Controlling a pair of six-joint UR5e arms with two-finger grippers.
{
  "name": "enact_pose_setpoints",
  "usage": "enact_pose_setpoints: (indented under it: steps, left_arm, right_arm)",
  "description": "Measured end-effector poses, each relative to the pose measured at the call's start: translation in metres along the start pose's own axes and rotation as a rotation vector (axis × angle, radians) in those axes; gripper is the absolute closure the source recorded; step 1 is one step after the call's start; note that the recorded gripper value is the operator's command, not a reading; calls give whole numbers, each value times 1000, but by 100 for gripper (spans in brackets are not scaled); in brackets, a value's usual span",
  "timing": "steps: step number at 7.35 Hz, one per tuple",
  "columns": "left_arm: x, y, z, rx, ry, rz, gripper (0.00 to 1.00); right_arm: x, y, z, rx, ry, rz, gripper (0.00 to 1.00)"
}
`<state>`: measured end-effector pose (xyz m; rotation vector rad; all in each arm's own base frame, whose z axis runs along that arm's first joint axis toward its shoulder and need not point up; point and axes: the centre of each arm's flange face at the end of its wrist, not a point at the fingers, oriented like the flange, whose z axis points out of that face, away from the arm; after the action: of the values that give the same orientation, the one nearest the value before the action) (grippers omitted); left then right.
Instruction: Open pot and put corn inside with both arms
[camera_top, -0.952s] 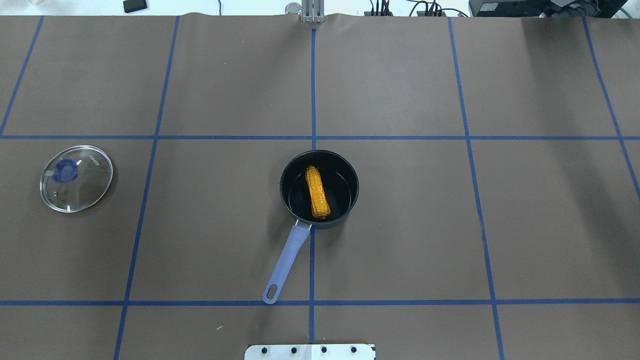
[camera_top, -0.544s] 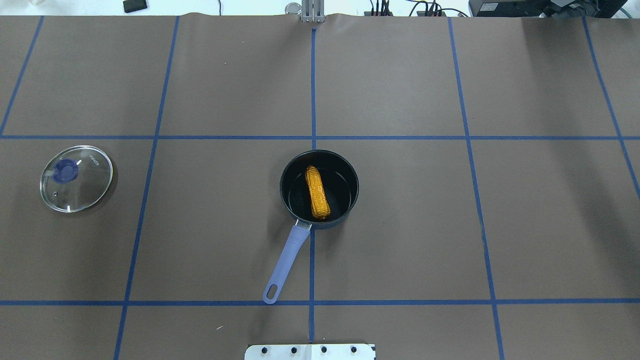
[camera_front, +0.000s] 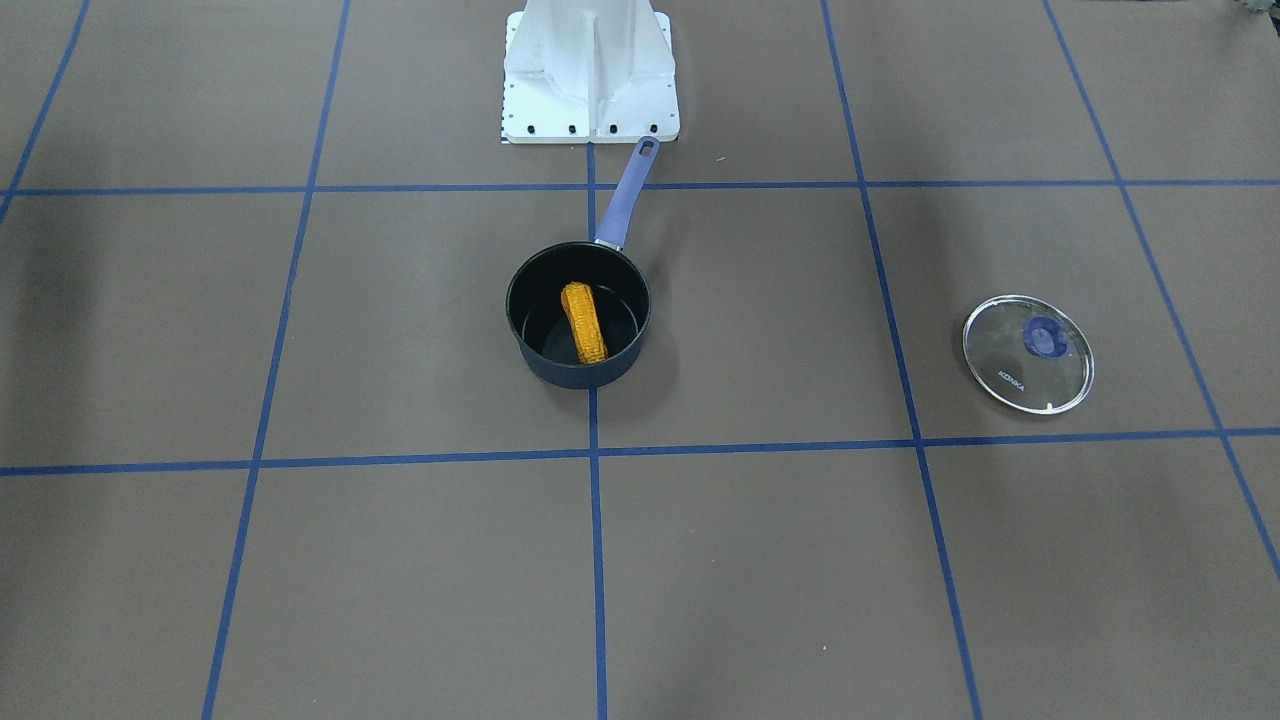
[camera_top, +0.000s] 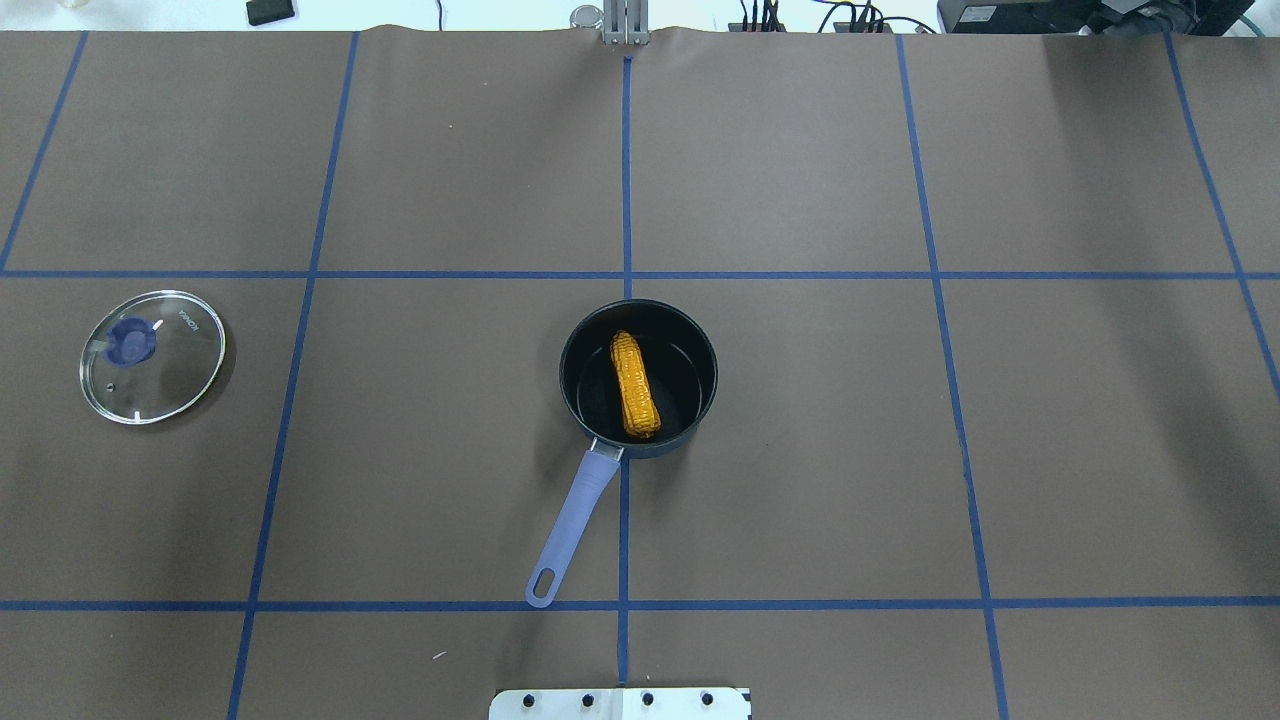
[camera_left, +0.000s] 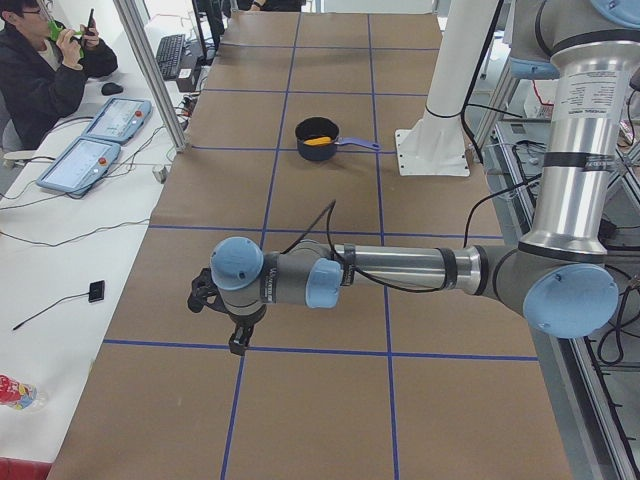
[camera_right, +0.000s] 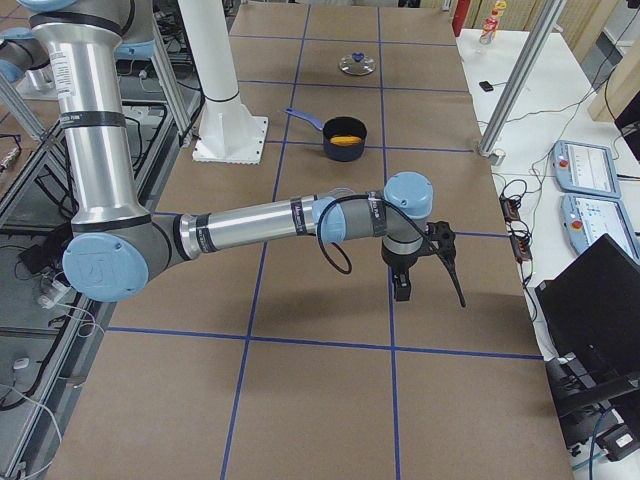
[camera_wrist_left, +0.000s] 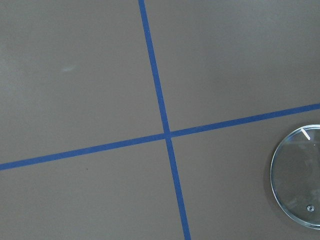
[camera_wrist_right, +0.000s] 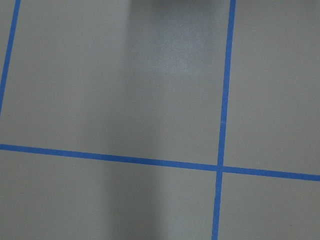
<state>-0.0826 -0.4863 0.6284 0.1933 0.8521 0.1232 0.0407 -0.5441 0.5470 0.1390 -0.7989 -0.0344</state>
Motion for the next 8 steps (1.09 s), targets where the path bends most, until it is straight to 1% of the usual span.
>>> enact_pose_setpoints:
  steps: [4,6,8]
  left_arm:
    - [4,19,0,2,0,-1,2]
    - [4,24,0,3,0,-2,2]
    - [4,24,0,3,1,-2,2]
  right_arm:
    - [11,45,8,-24,-1,45,0]
    - [13,54,9,-29,0,57,0]
    - [14,54,10,-31,0,56,0]
